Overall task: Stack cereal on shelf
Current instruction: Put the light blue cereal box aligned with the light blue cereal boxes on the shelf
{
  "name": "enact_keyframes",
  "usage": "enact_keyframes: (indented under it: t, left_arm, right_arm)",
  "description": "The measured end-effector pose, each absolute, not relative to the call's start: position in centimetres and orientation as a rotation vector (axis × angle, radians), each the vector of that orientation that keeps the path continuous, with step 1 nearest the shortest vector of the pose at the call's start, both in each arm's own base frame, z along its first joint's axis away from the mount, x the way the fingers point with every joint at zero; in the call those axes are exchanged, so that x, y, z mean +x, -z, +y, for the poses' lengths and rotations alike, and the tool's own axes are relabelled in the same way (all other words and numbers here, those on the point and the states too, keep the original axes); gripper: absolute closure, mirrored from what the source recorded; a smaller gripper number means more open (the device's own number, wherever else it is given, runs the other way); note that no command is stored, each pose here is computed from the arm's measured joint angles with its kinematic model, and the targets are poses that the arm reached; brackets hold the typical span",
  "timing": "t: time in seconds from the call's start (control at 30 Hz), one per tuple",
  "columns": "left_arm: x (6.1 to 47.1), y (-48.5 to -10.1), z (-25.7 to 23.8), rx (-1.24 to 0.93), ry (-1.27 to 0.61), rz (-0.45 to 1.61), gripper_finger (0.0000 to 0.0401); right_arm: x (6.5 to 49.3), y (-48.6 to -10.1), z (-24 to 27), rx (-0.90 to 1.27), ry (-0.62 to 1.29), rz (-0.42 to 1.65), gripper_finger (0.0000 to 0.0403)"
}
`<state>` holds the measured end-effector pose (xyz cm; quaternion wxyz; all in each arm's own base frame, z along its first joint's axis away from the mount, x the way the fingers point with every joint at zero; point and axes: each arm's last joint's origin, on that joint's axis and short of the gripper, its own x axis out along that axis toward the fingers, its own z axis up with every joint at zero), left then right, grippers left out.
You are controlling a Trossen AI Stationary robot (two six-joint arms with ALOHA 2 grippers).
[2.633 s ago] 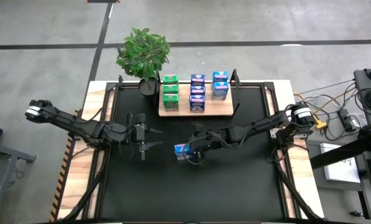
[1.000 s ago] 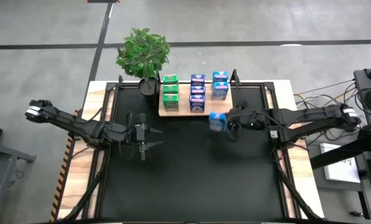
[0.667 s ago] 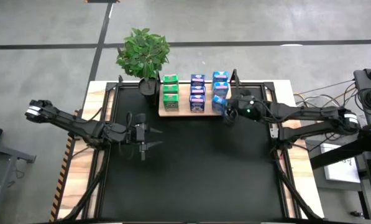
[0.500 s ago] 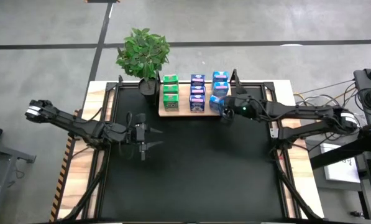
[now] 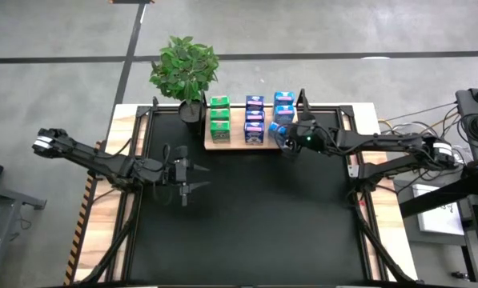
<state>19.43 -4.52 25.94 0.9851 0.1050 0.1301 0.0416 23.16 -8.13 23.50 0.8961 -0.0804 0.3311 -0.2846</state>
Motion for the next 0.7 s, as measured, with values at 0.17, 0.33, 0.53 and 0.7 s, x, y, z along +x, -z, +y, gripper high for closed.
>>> enact_keyframes:
  t: [0.17, 0.33, 0.53, 0.7]
  left_arm:
    - [19.4, -25.9, -4.5, 0.211, -0.084, 0.262, 0.023]
    - [19.4, -25.9, -4.5, 0.211, -0.084, 0.263, 0.023]
    - [19.4, -25.9, -4.5, 0.212, -0.084, 0.265, 0.023]
    - [19.4, -25.9, -4.5, 0.213, -0.083, 0.266, 0.023]
  right_arm:
    - [22.8, -23.5, -8.6, -0.157, 0.612, 0.692, 0.0253]
    - [22.7, -23.4, -8.7, -0.154, 0.615, 0.712, 0.0221]
    - [22.7, -23.7, -8.7, -0.152, 0.613, 0.725, 0.0199]
    - [22.8, -24.8, -8.7, -0.146, 0.612, 0.742, 0.0195]
